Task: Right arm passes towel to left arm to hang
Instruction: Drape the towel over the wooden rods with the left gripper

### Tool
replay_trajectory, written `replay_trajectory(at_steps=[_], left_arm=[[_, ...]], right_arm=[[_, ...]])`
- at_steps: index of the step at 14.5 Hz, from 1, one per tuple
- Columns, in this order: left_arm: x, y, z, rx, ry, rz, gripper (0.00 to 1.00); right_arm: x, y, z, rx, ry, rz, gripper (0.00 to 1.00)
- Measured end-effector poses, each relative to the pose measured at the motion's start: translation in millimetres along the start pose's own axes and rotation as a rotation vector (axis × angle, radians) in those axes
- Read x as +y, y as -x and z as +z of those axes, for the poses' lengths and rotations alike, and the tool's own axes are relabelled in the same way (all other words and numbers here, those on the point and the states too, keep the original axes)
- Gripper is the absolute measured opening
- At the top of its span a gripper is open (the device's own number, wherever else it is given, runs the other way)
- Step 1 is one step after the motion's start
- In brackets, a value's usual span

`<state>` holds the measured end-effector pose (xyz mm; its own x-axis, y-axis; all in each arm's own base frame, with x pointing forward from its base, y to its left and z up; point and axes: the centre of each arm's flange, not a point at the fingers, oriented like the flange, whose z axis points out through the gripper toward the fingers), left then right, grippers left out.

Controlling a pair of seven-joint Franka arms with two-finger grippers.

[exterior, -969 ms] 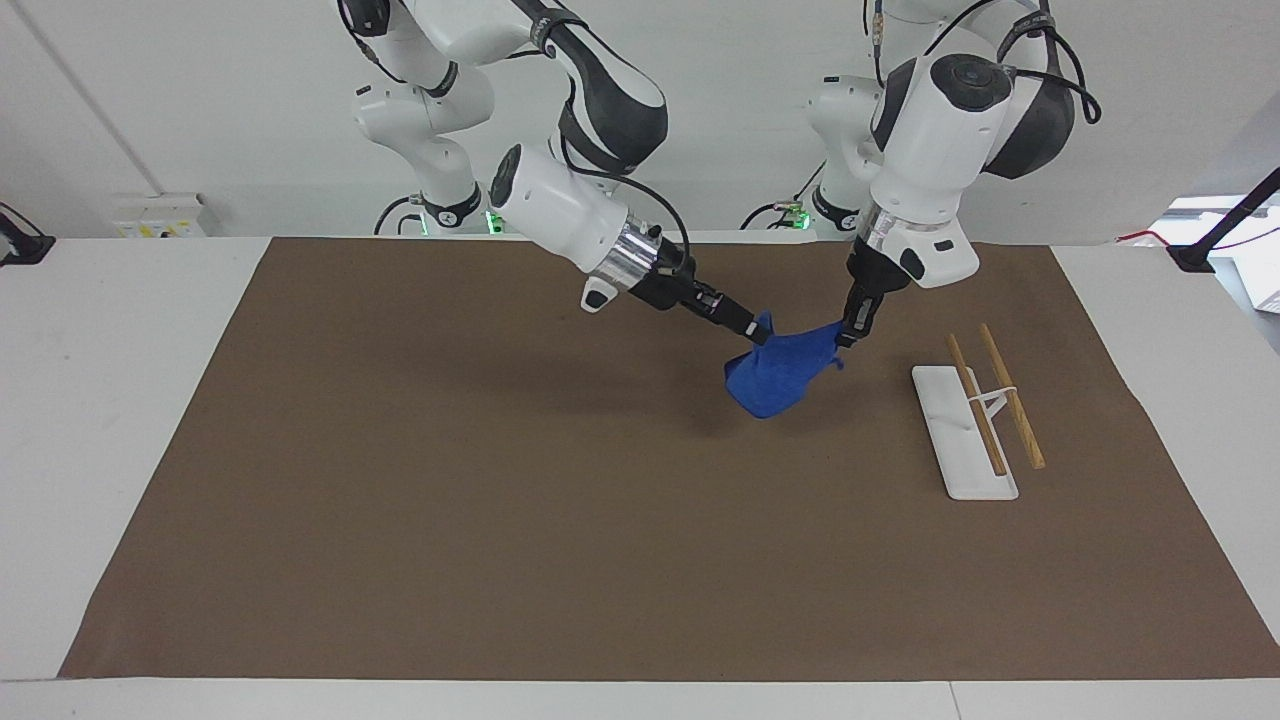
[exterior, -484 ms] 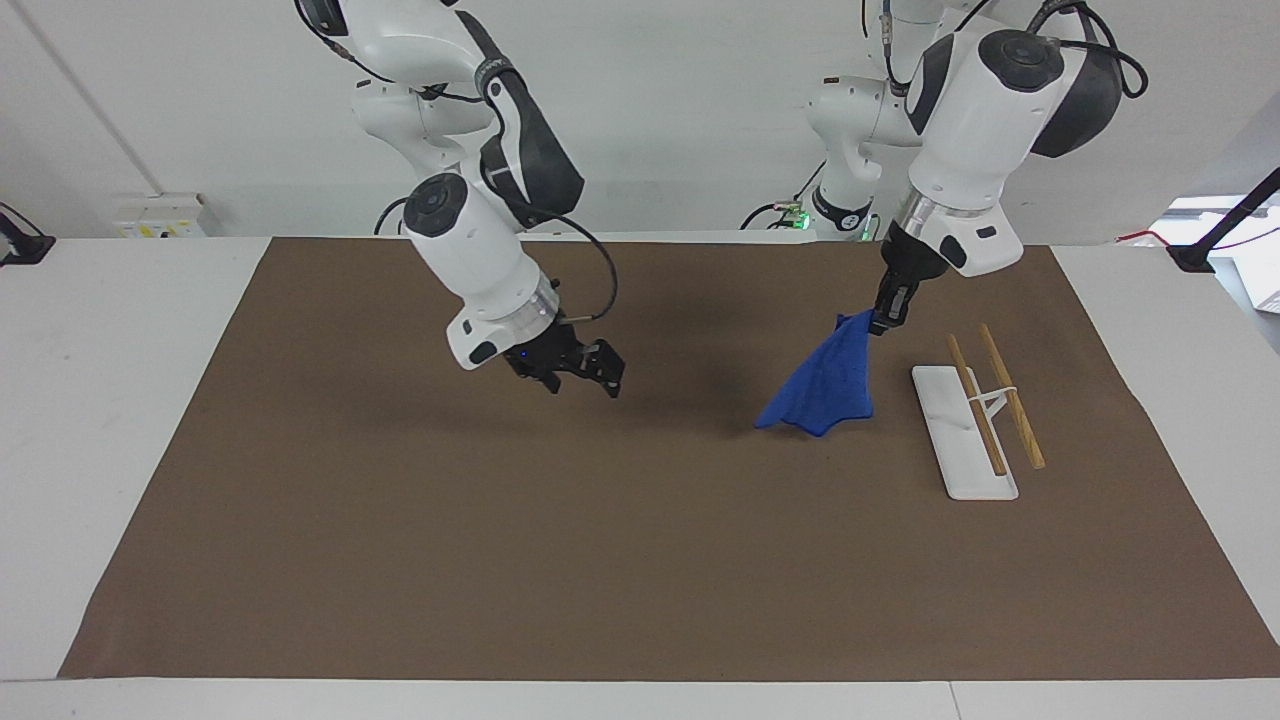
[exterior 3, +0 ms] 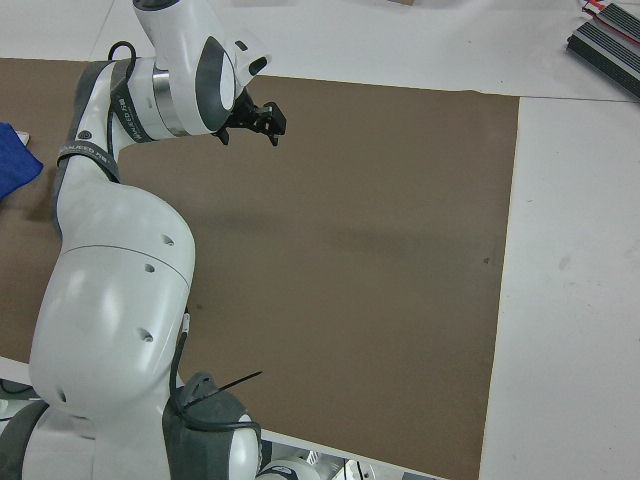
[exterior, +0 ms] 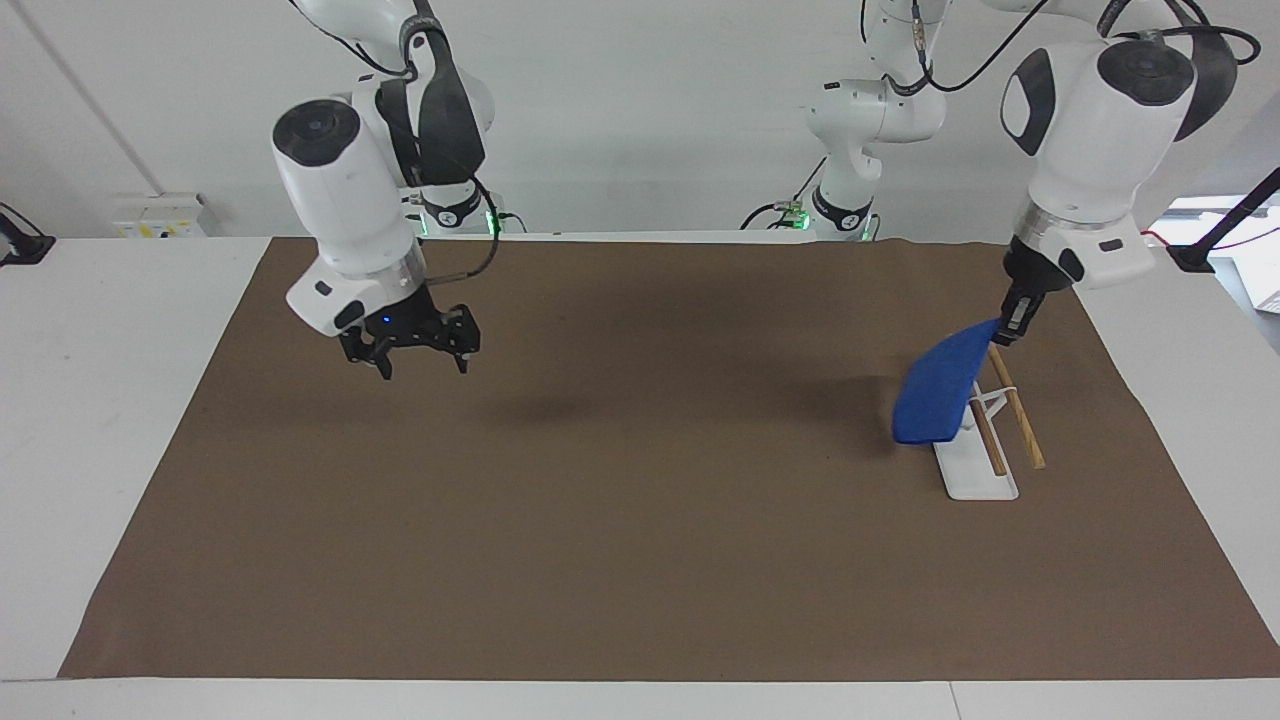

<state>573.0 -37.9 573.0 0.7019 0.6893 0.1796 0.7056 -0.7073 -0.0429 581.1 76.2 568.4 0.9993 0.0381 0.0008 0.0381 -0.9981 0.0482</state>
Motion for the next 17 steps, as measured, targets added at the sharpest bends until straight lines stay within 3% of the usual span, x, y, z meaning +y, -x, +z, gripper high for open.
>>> replay_trajectory(at_steps=[3,6,10,17], left_arm=[[-46,-54,21,0.032,0.015,0.075,0.02],[-75,-80,45,0.066,0.032,0.118,0.02],[-86,-82,87,0.089,0.052,0.139,0.02],[-87,-66,128,0.062,0.044,0.156,0.02]], right_arm=[[49,26,-65,-0.039,0.016,0.08,1.0],[70,44,-107,-0.051,0.029,0.098,1.0],[90,53,-113,-0.064,0.048,-0.003,1.0],[105,58,-107,-0.086,0.047,0.002,1.0]])
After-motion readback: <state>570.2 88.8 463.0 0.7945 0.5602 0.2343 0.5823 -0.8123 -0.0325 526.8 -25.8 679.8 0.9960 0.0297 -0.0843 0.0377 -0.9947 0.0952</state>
